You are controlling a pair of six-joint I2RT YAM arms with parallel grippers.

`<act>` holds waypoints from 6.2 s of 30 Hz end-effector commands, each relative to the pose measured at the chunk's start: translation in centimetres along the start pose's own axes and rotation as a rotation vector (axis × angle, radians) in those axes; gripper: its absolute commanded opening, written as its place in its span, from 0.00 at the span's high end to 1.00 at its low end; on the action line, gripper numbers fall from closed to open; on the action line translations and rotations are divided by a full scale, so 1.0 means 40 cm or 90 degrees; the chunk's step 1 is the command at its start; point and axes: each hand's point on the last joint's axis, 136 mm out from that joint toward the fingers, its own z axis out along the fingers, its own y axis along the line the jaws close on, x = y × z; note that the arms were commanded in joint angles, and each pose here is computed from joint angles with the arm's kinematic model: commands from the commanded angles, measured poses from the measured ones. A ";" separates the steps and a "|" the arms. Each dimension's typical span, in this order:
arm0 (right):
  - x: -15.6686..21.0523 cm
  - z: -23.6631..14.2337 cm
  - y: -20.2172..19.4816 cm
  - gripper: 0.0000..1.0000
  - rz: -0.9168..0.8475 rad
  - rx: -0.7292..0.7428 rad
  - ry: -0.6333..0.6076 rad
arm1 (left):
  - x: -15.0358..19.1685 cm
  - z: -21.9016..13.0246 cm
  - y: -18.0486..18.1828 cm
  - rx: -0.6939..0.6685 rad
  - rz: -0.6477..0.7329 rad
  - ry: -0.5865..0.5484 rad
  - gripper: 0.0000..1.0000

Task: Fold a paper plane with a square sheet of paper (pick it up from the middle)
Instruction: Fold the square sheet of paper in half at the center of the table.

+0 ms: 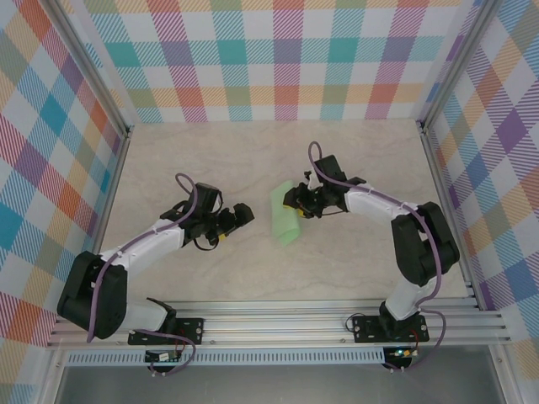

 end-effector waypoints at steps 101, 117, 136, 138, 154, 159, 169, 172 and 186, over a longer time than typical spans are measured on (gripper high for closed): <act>0.102 0.012 -0.180 0.44 -0.058 -0.049 0.191 | 0.161 0.243 -0.180 0.040 0.090 0.121 0.92; 0.080 0.002 -0.132 0.66 -0.058 -0.033 0.158 | 0.119 0.174 -0.147 -0.019 0.095 0.049 0.72; 0.002 0.001 -0.029 0.66 0.064 -0.088 0.000 | 0.034 0.040 -0.083 -0.050 0.055 -0.027 0.58; 0.012 0.024 -0.047 0.65 0.063 -0.062 0.002 | 0.029 0.049 -0.100 -0.023 0.055 -0.024 0.56; 0.055 0.020 -0.178 0.42 0.001 0.117 0.046 | 0.067 0.160 -0.131 0.042 0.059 0.077 0.47; 0.051 0.003 -0.175 0.38 0.013 0.085 0.047 | 0.070 0.186 -0.133 0.041 0.062 0.096 0.45; 0.058 -0.017 -0.189 0.36 0.002 0.078 0.068 | 0.076 0.217 -0.175 0.095 0.063 0.123 0.43; 0.066 -0.021 -0.186 0.36 -0.011 0.073 0.078 | 0.073 0.222 -0.183 0.100 0.067 0.125 0.42; 0.078 -0.032 -0.194 0.36 -0.018 0.076 0.085 | 0.087 0.254 -0.198 0.126 0.066 0.159 0.60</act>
